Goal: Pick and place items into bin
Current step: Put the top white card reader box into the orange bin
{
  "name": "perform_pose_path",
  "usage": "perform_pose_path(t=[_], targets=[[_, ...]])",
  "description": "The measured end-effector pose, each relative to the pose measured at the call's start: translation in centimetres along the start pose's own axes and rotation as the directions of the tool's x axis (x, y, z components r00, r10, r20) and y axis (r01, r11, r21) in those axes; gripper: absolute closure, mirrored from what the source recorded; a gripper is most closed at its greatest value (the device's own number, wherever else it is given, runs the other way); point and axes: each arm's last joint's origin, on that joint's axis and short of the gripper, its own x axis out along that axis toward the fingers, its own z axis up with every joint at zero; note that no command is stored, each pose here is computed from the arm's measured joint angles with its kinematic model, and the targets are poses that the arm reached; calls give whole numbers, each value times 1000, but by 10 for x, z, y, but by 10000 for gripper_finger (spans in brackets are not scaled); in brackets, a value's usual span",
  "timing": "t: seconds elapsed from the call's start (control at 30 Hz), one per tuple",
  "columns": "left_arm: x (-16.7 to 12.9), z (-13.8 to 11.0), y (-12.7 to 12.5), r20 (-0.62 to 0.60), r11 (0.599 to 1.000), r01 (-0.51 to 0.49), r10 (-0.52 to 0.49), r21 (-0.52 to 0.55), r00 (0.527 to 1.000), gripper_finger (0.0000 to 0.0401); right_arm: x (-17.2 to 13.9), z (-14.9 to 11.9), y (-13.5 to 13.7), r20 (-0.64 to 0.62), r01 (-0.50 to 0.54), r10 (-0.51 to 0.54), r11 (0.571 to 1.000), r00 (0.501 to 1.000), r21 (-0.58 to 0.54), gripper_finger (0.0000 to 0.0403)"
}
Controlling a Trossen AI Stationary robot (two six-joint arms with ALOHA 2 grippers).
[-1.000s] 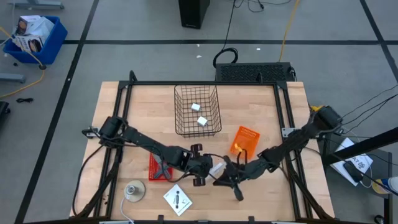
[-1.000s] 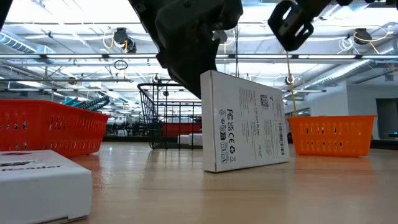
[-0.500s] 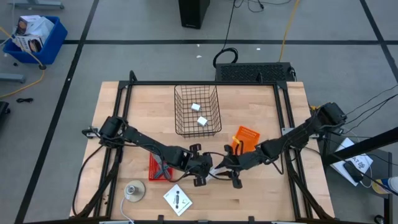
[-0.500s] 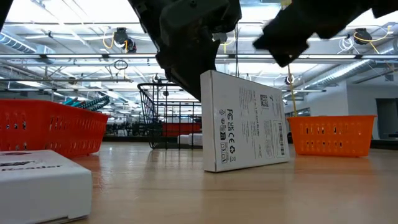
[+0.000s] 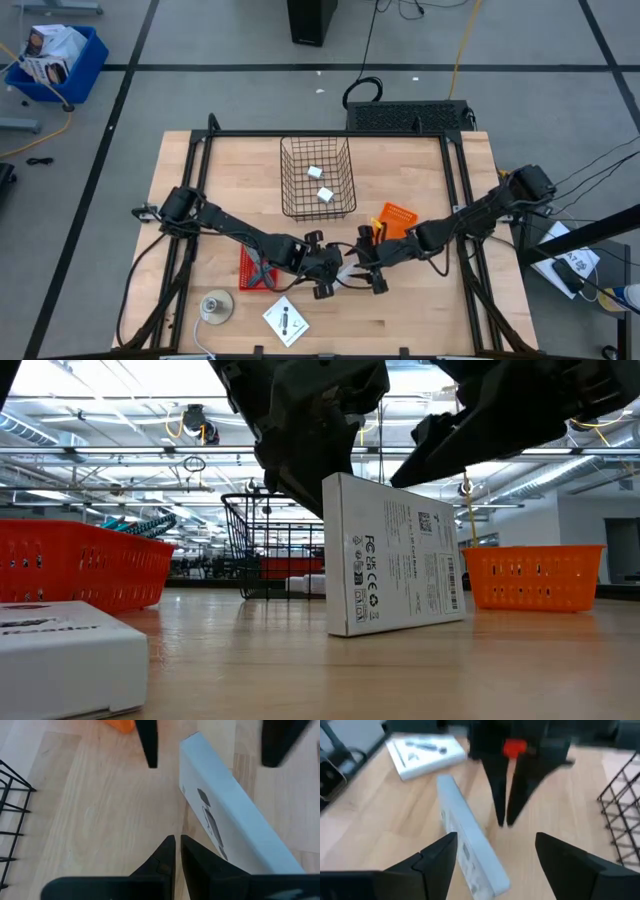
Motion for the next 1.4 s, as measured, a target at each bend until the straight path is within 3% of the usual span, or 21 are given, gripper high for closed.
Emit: perform_pose_path(t=[0.53, 0.67, 0.83, 0.93, 1.23, 1.4], targets=[[0, 3, 0, 22, 1000, 7, -7, -2, 1000, 366, 12, -12, -1, -67, -42, 43, 999, 997, 16, 184], [0, 3, 0, 21, 1000, 7, -7, -1, 1000, 366, 16, -18, 0, -102, -59, 66, 996, 993, 63, 236], [0, 2, 0, 20, 1000, 6, -6, 4, 1000, 366, 16, -17, 1, -100, -81, 91, 992, 991, 100, 355], [0, 2, 0, 17, 1000, 4, -5, 16, 1000, 366, 16, -17, 1, -99, -79, 92, 989, 991, 129, 365], [-1, 2, 2, 8, 998, -21, 21, 58, 1000, 366, -6, -10, 6, -108, -34, 90, 898, 990, 440, 364], [0, -1, 4, -6, 995, -38, 39, 90, 999, 366, -32, -8, 11, -148, 27, 80, 792, 986, 609, 364]])
